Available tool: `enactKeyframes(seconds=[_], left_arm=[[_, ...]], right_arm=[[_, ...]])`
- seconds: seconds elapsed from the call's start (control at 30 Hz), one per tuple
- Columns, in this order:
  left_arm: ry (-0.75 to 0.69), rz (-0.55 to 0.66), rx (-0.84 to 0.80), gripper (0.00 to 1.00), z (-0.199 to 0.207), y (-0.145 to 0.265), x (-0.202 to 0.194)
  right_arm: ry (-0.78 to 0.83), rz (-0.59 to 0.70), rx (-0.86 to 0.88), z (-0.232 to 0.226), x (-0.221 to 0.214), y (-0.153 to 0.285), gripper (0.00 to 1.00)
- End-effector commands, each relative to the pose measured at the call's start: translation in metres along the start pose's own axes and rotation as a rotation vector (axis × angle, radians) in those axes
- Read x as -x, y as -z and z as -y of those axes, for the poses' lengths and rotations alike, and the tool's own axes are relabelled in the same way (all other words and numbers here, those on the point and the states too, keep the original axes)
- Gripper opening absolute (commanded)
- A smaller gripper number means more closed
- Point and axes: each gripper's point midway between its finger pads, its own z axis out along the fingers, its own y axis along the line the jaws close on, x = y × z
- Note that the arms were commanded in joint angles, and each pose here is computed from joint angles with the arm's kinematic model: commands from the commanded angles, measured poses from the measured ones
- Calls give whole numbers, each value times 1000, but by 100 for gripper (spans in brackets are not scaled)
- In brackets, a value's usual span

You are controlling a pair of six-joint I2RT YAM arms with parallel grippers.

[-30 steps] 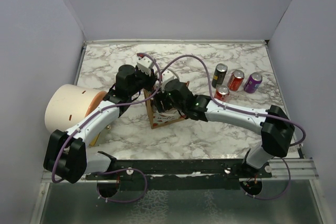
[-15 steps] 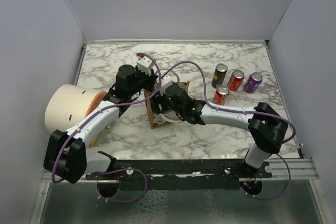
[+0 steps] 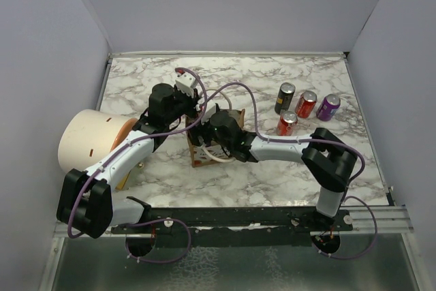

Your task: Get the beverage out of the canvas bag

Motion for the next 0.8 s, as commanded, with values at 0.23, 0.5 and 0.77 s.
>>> enactKeyframes(seconds=[0.23,0.5,0.77], left_arm=[[-24,141,-36,0,8,3,48],[-24,143,-32,0,7,4,49],[-25,147,12,0,0,6,50]], right_arm=[[123,29,70,-14,-18,-29,88],[164,75,119,-19,-16,-33,62],[146,159,111,-17,25,-9,32]])
